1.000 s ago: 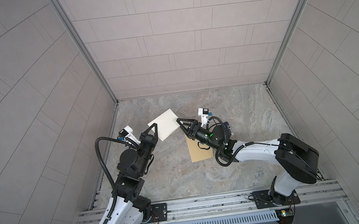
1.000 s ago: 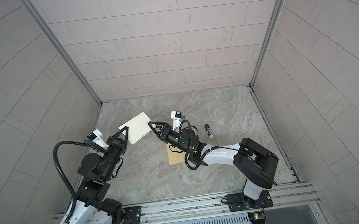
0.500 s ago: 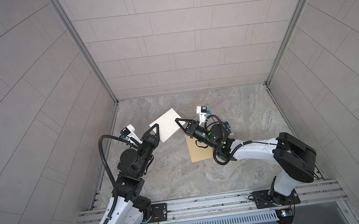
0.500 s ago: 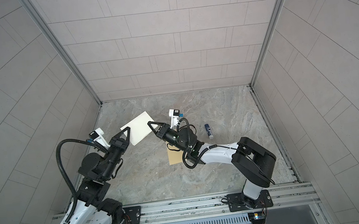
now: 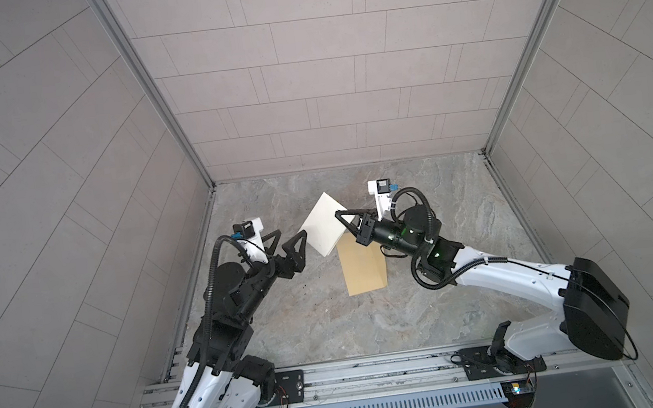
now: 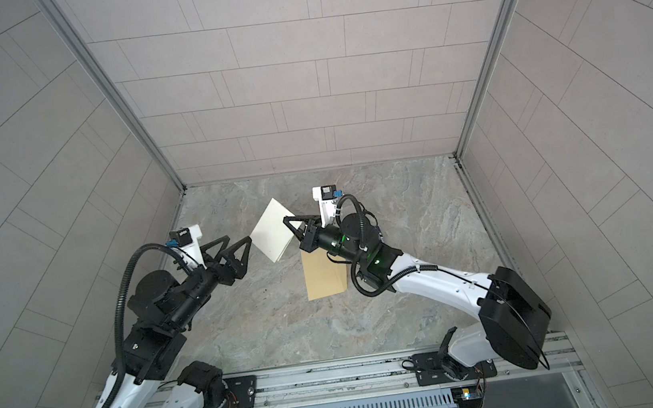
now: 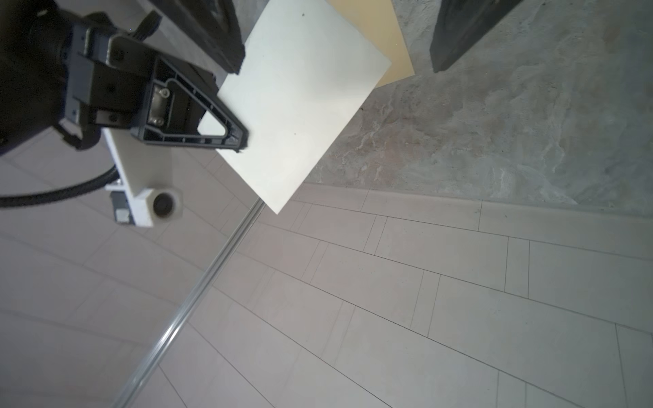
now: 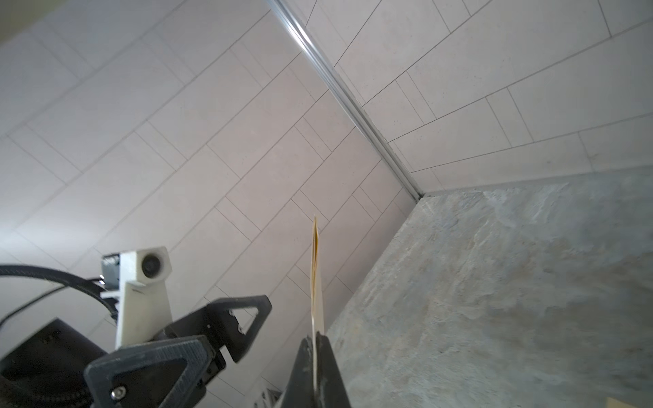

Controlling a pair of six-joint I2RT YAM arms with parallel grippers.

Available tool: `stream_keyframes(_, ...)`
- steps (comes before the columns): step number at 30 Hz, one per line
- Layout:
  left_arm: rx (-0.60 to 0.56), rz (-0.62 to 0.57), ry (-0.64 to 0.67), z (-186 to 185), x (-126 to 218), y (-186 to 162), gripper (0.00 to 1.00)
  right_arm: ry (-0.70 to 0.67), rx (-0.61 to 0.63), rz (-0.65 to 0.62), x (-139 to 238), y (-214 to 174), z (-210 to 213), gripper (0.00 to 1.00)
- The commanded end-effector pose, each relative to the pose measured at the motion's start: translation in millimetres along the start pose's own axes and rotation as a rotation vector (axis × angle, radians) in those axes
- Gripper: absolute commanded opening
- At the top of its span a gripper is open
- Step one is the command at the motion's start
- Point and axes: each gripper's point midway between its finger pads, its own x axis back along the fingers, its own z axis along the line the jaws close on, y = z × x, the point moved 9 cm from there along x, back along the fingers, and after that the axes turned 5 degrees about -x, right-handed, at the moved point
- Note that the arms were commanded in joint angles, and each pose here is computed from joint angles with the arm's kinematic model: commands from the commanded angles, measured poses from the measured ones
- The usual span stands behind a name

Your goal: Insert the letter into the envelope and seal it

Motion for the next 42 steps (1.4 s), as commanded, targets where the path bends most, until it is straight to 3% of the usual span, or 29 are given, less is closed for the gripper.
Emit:
stream_keyframes(1,-0.176,0.051,-0.128,-12,4,0,0.94,0.003,0.278,0.160,14,-5,3,0.00)
stream_keyframes(10,-0.229,0.071,-0.466,-37,2,-2,0.99,0.152,0.621,0.347,49,-13,21,0.00)
stream_keyframes(17,-0.216,0.110,-0.639,-45,-5,-8,0.99,0.226,0.692,0.420,61,-16,28,0.00)
stream_keyframes(25,-0.211,0.074,-0.688,-44,-7,-19,0.72,0.259,0.672,0.430,57,-17,30,0.00)
stream_keyframes(36,-0.183,0.100,-0.665,-40,-10,-27,0.47,0.293,0.644,0.419,47,-17,30,0.00)
stream_keyframes(42,-0.149,0.095,-0.618,-36,-14,-29,0.15,0.287,0.626,0.397,46,-16,30,0.00)
